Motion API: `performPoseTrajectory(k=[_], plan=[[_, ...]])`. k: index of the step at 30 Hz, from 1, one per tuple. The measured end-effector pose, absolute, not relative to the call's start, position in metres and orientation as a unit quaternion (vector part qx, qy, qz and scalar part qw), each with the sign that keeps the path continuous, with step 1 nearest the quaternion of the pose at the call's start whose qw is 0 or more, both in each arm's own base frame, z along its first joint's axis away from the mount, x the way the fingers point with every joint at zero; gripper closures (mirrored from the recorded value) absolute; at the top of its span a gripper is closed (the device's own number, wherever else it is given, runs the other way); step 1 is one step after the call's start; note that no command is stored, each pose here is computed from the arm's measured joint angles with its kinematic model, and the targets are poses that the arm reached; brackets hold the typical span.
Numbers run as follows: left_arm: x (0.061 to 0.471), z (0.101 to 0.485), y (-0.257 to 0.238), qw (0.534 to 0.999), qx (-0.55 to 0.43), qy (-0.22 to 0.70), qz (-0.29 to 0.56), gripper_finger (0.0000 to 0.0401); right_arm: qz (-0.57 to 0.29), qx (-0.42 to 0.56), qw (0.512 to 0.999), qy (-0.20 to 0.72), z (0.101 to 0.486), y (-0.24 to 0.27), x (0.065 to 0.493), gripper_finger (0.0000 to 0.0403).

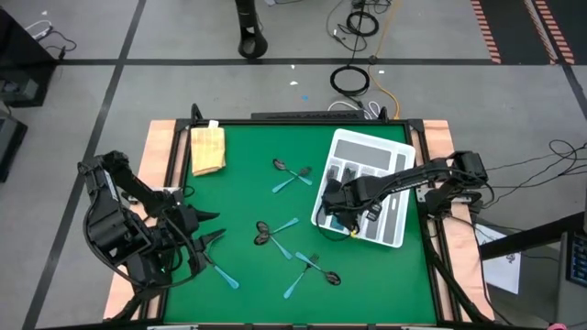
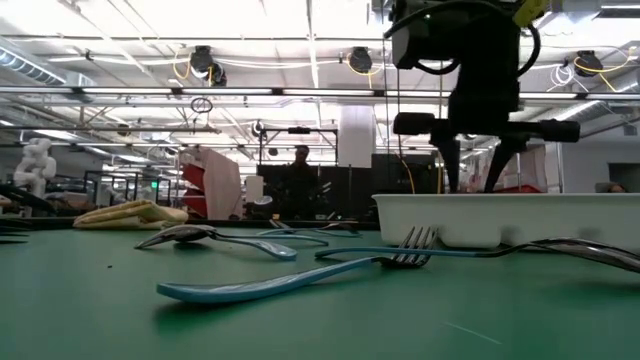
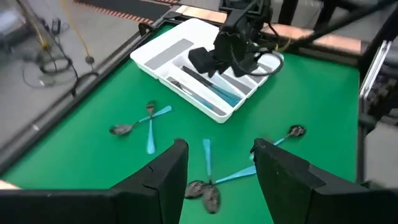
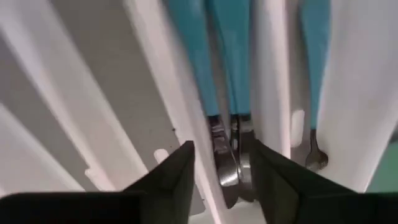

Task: Sort silverware
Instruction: Put the blue table knife into the white cutlery tray

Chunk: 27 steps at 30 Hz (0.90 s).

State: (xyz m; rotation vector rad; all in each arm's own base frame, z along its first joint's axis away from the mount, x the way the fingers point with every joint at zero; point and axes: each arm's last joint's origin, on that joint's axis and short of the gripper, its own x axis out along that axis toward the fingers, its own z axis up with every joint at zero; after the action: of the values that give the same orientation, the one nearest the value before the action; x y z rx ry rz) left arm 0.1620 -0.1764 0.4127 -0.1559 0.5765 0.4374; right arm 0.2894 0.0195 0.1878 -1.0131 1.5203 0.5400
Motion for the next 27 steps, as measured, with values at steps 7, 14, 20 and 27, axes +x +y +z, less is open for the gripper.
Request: performPoseTrajectory(k=[7,14,20,27], plan=[[0.172,0.365,-0.183,0.846,-0.260,0.346,0.311,0.0215,0.086,-0.329,0.672,0.658,0.227,0.019,0.298,0.0227],[0.182,0.280,-0.209,0.733,-0.302,0.416,0.445,0.0215,-0.011,-0.251,0.790,0.560,0.312,0.019,0.291,0.0226],[0.190,0.238,-0.225,0.669,-0.300,0.453,0.507,0.0215,-0.056,-0.200,0.854,0.478,0.367,0.015,0.256,0.0225],[0.204,0.223,-0.244,0.626,-0.405,0.452,0.490,0.0215,-0.101,-0.143,0.874,0.454,0.391,0.010,0.212,0.0225]])
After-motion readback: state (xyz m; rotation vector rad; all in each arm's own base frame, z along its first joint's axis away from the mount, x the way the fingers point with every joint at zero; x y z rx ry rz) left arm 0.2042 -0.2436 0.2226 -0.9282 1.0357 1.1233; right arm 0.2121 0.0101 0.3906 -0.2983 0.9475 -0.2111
